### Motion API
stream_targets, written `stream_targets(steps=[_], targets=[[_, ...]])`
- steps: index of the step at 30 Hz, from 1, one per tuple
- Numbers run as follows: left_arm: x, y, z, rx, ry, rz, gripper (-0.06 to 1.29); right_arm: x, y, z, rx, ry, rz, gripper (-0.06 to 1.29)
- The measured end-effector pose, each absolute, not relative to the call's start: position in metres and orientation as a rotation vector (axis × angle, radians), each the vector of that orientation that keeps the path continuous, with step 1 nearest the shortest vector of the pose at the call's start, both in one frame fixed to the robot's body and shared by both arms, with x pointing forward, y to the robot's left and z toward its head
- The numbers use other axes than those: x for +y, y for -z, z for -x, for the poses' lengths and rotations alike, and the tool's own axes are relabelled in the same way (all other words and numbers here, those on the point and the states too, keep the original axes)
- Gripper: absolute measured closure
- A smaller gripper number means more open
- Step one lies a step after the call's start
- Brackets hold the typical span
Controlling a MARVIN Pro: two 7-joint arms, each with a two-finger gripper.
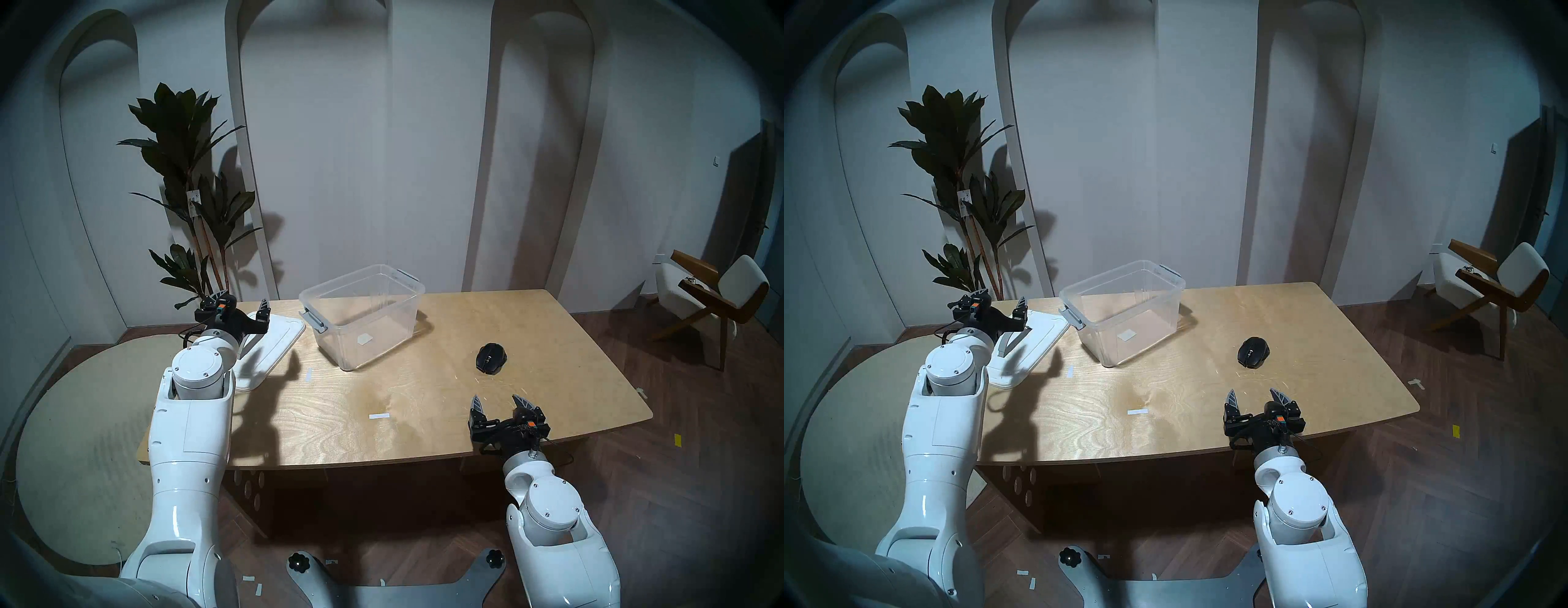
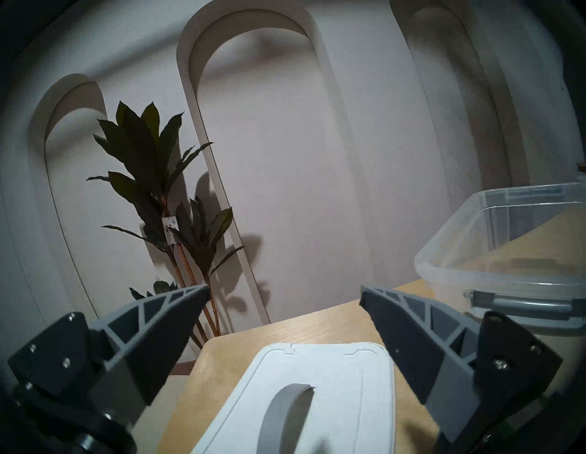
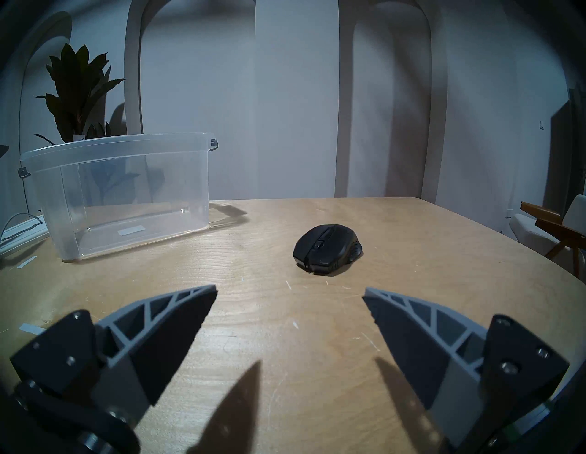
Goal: Open a storage container and put mouse inside
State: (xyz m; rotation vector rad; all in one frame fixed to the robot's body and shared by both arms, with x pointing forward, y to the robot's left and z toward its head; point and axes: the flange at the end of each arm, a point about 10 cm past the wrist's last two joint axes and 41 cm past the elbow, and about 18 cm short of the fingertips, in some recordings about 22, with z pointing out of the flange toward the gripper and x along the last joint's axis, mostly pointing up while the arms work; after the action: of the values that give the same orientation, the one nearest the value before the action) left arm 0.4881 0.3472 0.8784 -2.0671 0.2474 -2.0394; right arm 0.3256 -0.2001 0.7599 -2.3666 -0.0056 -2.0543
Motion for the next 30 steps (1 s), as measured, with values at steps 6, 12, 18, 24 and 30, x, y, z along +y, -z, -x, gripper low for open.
stream_targets(steps=[6, 12, 18, 24, 30], targets=[[0.344, -0.883, -0.478, 0.253, 2.005, 2.145, -0.02, -0.2, -0.76, -0.326, -0.006, 2.055, 2.366, -0.02], [0.337, -0.885, -0.471, 0.277, 1.954, 2.14, -0.02, -0.2, -0.76, -0.326, -0.001, 2.055, 2.366, -0.02], [0.333, -0.882, -0.467, 0.28, 1.92, 2.142, -0.02, -0.195, -0.759, -0.328, 0.007, 2.072, 2.379, -0.02], [0.331, -0.884, -0.467, 0.28, 1.918, 2.132, -0.02, -0.187, -0.759, -0.336, -0.006, 2.098, 2.388, -0.02], [0.331, -0.885, -0.467, 0.281, 1.918, 2.124, -0.02, -0.179, -0.765, -0.349, 0.009, 2.154, 2.395, -0.02]])
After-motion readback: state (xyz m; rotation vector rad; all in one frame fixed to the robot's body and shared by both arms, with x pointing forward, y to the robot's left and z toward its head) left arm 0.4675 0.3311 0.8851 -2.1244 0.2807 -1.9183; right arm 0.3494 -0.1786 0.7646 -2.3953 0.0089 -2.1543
